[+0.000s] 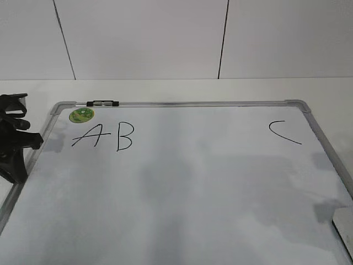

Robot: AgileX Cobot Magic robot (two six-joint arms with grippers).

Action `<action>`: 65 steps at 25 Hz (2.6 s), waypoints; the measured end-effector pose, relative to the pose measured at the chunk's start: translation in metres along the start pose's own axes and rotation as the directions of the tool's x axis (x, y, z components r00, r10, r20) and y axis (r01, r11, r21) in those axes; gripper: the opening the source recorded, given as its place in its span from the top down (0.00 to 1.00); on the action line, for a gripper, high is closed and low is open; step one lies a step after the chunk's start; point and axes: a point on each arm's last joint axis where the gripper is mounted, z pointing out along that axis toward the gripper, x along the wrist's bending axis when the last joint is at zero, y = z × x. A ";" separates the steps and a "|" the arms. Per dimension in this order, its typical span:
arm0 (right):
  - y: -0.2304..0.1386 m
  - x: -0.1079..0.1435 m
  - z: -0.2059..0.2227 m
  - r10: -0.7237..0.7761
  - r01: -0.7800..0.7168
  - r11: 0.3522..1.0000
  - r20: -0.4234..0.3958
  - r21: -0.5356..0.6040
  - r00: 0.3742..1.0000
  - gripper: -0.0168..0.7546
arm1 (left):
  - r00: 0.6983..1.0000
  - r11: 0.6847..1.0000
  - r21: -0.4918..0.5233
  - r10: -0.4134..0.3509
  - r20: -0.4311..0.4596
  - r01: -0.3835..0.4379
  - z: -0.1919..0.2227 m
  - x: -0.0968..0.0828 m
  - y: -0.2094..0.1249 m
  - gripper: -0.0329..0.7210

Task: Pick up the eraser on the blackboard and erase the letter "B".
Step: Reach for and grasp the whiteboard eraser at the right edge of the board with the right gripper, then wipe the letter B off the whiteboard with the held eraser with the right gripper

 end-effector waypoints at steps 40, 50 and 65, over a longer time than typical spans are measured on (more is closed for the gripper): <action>0.025 0.005 0.024 0.028 -0.026 0.984 -0.005 0.175 1.000 0.24 | 1.000 1.000 0.000 0.000 0.000 0.000 0.000 0.000 0.000 0.90; 0.025 0.005 0.024 0.028 -0.026 0.983 -0.005 0.179 1.000 0.24 | 1.000 1.000 0.000 0.000 0.000 0.000 0.000 0.000 0.000 0.90; 0.067 0.016 -0.022 0.059 -0.047 0.985 -0.068 0.165 0.996 0.24 | 1.000 1.000 0.000 -0.001 0.002 0.001 0.000 0.000 0.000 0.90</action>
